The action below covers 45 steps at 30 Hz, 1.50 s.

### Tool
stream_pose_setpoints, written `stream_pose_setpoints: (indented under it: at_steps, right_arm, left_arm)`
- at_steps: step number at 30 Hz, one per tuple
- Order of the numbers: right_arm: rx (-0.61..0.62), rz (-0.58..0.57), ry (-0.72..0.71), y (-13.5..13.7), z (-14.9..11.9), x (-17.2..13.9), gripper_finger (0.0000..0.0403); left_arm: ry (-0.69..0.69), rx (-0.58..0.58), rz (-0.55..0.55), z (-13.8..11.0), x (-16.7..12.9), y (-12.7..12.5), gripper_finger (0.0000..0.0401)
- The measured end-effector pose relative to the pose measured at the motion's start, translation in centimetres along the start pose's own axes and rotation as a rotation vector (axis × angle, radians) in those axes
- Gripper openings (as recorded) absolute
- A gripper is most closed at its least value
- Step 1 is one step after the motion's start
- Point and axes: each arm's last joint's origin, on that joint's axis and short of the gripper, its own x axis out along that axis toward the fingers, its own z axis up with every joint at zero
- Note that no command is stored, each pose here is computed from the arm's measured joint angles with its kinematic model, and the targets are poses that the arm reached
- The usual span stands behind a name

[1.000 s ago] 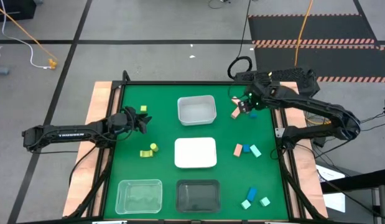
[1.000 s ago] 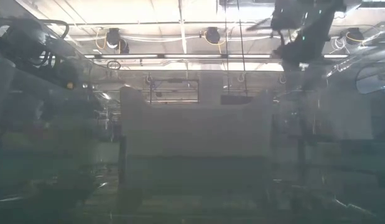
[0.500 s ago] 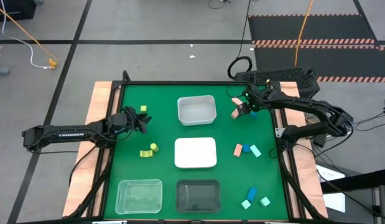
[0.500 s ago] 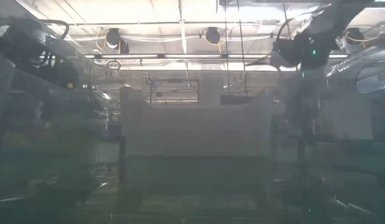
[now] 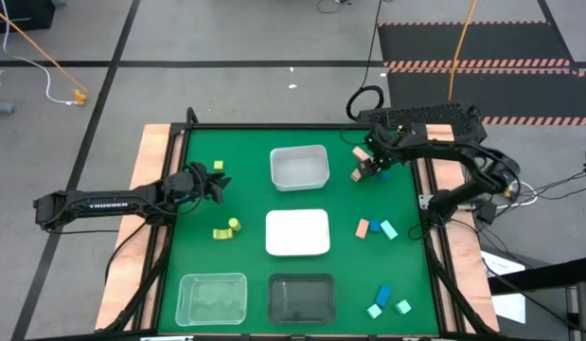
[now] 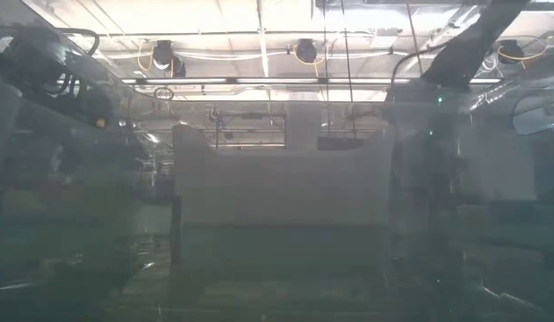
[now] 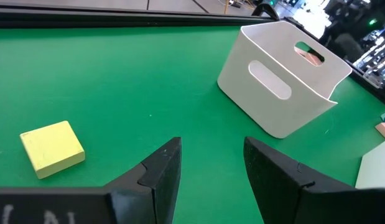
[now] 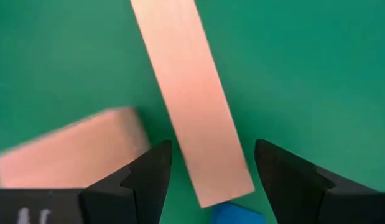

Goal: Sort & place blocks by color
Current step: Put the top brown block into the gray bin

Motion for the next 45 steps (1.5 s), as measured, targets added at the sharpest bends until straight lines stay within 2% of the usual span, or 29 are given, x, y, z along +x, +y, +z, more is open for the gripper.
stream_pose_setpoints:
  at_steps: [6, 13, 22, 30, 35, 39, 42, 45]
  right_arm:
    - [-0.012, -0.011, 0.039, 0.1, 0.0, 1.2, 0.0203]
    - [-0.011, -0.006, 0.025, 0.2, 0.1, 1.1, 0.0111]
    - [0.100, 0.012, -0.039, 0.1, 0.2, -0.1, 0.0111]
    - [0.217, 0.191, -0.462, 0.3, 2.2, -6.1, 0.0111]
    - [0.155, 0.369, -0.785, 1.6, 2.8, -10.7, 0.0111]
    - [0.085, 0.578, -1.005, 3.2, 2.9, -14.1, 0.0111]
    - [0.033, 0.712, -1.134, 4.4, 2.8, -15.8, 0.0111]
    - [0.008, 0.790, -1.229, 5.2, 2.5, -17.1, 0.0111]
  left_arm:
    - [0.000, -0.001, 0.000, 0.0, 0.0, 0.0, 0.0175]
    - [0.000, -0.001, 0.000, 0.0, 0.0, 0.0, 0.0175]
    - [0.000, 0.000, 0.000, 0.0, 0.0, 0.0, 0.0175]
    - [0.000, 0.001, 0.000, 0.0, 0.0, 0.0, 0.0175]
    - [0.000, 0.000, 0.001, 0.0, 0.0, 0.0, 0.0175]
    - [0.000, -0.001, 0.000, 0.0, 0.0, 0.0, 0.0175]
    - [0.000, 0.000, 0.000, 0.0, 0.0, 0.0, 0.0175]
    - [0.000, 0.001, 0.000, 0.0, 0.0, 0.0, 0.0175]
